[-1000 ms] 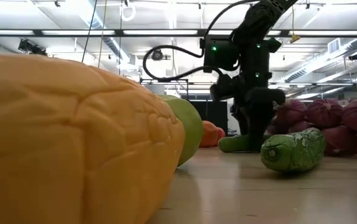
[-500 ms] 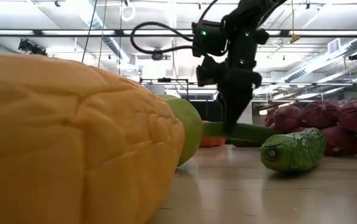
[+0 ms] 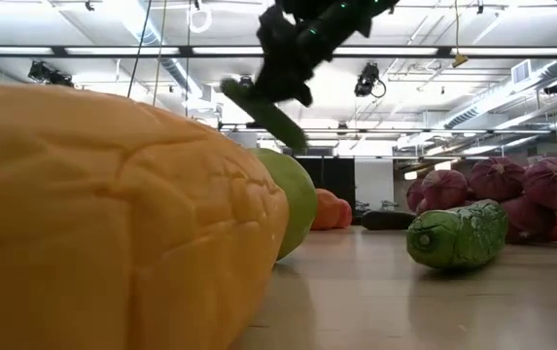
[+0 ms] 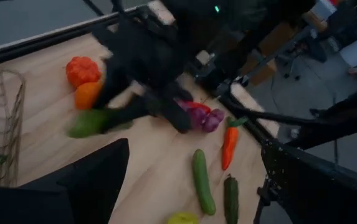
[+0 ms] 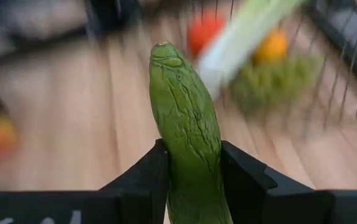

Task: Build produce basket
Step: Put the top cucumber into the wire basket, then put the orange into the wire basket, then put the squash into the wire basket

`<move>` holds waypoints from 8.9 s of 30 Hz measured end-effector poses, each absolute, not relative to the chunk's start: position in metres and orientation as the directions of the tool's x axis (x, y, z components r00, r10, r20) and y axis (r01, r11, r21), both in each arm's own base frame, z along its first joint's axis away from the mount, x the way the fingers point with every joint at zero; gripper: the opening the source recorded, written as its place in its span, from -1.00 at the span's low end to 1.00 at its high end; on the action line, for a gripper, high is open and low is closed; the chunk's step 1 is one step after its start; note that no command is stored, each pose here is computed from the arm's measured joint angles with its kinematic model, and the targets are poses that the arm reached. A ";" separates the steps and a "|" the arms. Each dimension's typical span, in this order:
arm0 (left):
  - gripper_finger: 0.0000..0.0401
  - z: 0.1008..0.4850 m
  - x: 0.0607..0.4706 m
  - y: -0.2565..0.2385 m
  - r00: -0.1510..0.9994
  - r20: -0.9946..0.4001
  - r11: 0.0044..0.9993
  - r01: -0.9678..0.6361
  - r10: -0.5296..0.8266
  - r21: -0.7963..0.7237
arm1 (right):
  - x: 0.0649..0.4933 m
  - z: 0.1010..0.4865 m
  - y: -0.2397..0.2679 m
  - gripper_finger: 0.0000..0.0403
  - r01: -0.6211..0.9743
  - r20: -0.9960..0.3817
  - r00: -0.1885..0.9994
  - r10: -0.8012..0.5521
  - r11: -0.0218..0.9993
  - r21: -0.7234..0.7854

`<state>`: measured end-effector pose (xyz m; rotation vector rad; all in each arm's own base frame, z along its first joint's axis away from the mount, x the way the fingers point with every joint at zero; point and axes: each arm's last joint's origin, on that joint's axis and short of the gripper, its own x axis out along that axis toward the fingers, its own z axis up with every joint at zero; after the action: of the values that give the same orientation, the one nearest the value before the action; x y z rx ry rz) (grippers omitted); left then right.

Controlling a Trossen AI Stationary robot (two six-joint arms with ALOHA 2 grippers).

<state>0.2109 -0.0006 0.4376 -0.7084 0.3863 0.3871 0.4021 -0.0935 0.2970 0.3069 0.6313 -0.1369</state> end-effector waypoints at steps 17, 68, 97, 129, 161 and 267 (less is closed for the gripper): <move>0.86 0.461 0.206 0.000 0.939 -0.267 0.747 -0.334 0.215 -0.574 | 0.412 0.312 -0.155 -0.35 0.309 -0.293 0.939 -0.178 0.809 0.500; 0.86 0.462 0.178 0.012 0.920 -0.308 0.878 -0.344 0.243 -0.333 | 0.397 0.281 -0.174 0.73 0.624 -0.930 0.350 -0.115 0.769 0.139; 0.86 0.456 0.175 0.010 0.904 -0.379 0.899 -0.322 0.199 -0.298 | 0.391 0.190 -0.146 0.73 0.843 -0.970 0.185 -0.157 0.532 0.075; 0.86 0.456 0.175 0.013 0.879 -0.372 0.822 -0.436 0.300 -0.367 | 0.398 0.182 -0.134 0.44 0.644 -0.947 0.319 0.044 0.723 0.251; 0.86 0.450 0.191 0.034 0.768 -0.367 0.697 -0.635 0.524 -0.333 | 0.427 0.277 -0.155 0.45 0.488 -0.438 0.871 -0.222 0.495 0.719; 0.86 0.451 0.188 0.052 0.789 -0.375 0.738 -0.601 0.487 -0.307 | 0.384 0.247 -0.205 0.72 0.619 -0.742 0.670 0.030 0.528 0.581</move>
<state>0.1883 0.0523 0.4510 -0.4306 0.2794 0.6056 0.3841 -0.2053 0.2473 0.9645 0.7767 -0.3978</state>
